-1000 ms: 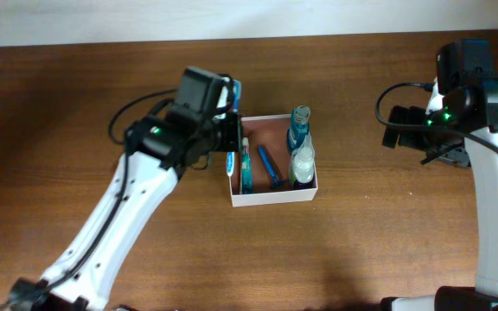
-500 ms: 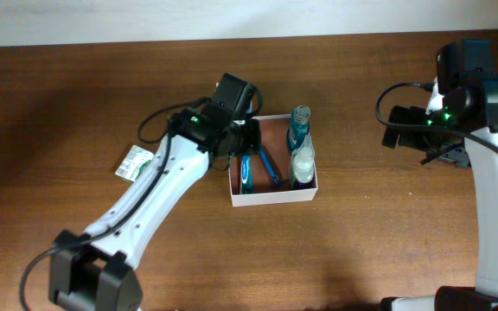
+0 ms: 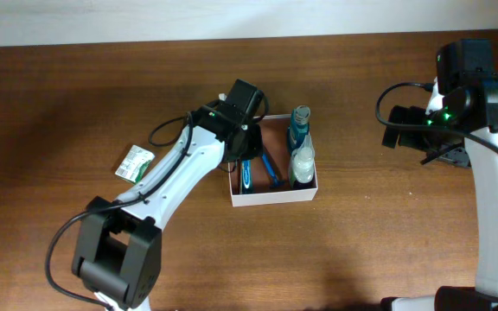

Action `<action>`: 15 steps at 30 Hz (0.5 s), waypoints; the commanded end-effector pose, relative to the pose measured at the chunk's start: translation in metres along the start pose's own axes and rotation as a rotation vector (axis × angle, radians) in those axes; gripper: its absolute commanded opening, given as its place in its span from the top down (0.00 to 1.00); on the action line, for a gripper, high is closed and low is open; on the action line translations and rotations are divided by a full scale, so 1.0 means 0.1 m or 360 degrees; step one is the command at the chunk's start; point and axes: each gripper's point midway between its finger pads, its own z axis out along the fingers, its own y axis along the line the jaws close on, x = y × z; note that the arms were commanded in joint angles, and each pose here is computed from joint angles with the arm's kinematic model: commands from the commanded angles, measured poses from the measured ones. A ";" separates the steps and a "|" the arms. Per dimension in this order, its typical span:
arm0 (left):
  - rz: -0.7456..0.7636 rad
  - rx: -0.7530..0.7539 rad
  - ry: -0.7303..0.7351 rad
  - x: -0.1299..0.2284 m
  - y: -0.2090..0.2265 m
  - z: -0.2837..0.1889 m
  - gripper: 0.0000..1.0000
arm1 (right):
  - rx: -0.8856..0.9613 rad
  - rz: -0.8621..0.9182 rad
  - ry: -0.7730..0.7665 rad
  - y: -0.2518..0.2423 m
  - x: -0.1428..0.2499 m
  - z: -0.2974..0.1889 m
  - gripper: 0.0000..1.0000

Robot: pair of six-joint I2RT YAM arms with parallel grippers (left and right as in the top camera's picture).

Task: Pack container
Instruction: 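Carry the toothbrush right and lower it into the box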

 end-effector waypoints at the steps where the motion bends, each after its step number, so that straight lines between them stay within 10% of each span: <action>1: -0.0026 -0.0039 -0.0033 -0.07 0.02 0.03 0.99 | 0.0007 0.0015 -0.0052 -0.04 -0.02 -0.08 0.02; 15: -0.0050 -0.0063 0.0010 0.01 0.03 0.04 0.99 | 0.0007 0.0015 -0.0052 -0.04 -0.03 -0.08 0.01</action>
